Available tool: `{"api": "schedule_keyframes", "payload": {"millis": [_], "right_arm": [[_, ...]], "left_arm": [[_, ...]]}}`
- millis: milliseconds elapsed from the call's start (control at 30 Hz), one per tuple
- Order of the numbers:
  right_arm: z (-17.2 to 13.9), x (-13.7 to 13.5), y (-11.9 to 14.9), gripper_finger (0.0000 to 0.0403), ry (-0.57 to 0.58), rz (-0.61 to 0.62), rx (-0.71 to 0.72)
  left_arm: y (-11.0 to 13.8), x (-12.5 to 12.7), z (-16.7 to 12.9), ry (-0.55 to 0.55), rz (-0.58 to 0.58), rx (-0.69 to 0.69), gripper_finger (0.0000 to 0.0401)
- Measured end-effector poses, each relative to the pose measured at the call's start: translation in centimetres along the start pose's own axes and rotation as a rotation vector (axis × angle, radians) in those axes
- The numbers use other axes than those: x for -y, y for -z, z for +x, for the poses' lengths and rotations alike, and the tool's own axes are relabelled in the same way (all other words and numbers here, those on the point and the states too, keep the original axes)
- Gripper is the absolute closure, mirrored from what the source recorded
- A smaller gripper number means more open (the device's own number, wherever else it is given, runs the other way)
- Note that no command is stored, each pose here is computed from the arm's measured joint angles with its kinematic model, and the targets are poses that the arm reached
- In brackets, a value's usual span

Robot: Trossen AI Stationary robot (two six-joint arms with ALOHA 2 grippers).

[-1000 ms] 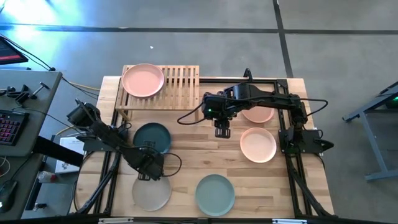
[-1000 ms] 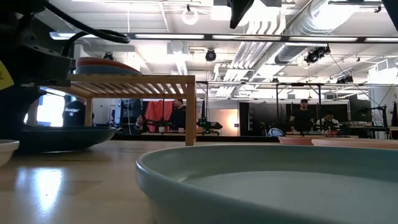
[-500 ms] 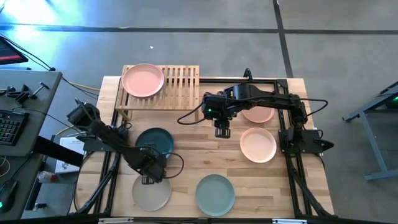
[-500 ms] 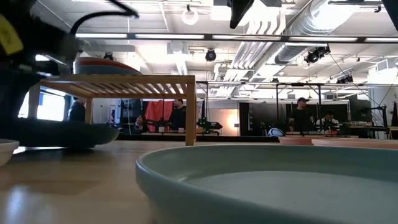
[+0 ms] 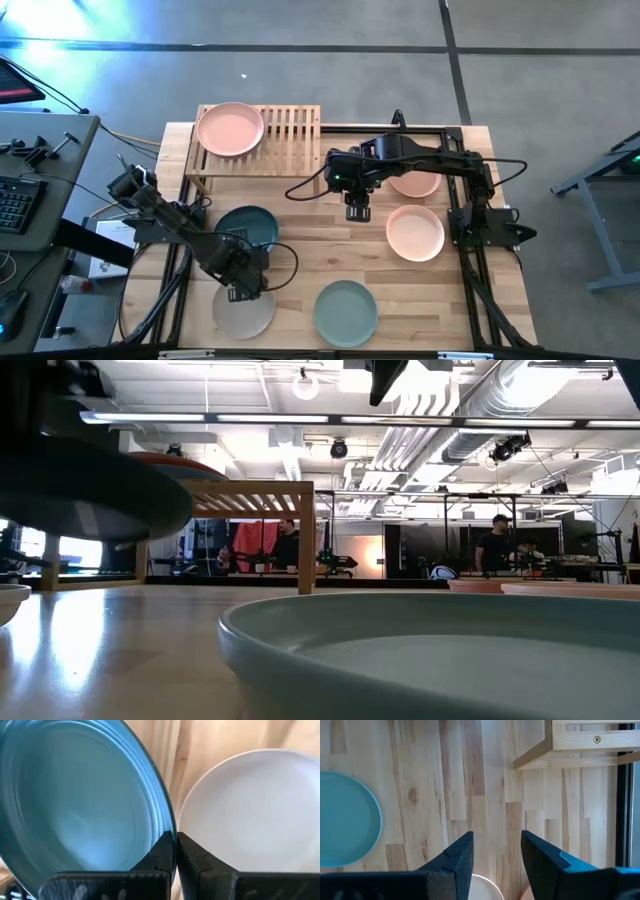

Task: Place and stack plates onto a shelf
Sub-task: Stack the green plate on the top of the light pink plate

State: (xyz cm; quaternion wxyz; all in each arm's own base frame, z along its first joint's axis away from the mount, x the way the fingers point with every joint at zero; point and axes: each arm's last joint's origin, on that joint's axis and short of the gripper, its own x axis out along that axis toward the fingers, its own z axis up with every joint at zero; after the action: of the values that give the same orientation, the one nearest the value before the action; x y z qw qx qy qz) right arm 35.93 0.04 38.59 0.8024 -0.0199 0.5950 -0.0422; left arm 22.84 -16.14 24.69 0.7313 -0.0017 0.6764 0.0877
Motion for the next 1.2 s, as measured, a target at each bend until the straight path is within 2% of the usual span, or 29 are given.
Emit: {"api": "schedule_keyframes", "payload": {"millis": [333,567,900,1200], "right_arm": [[0.0,0.0,0.0,0.0262,0.000,-0.008,0.000],[0.0,0.1,0.0,0.0262,0.001,-0.015,0.000],[0.0,0.1,0.0,0.0262,0.001,-0.033,0.000],[0.0,0.3,0.0,0.0262,0.012,-0.047,-0.001]], "left_arm": [[0.8,-0.6,-5.0,-0.062,-0.034,-0.061,0.0401],[0.5,-1.0,-7.2,-0.038,-0.048,0.003,0.0401],[-1.2,-2.9,-7.3,-0.101,-0.055,0.057,0.0401],[-3.8,-6.7,-6.7,-0.183,-0.043,0.060,0.0401]]}}
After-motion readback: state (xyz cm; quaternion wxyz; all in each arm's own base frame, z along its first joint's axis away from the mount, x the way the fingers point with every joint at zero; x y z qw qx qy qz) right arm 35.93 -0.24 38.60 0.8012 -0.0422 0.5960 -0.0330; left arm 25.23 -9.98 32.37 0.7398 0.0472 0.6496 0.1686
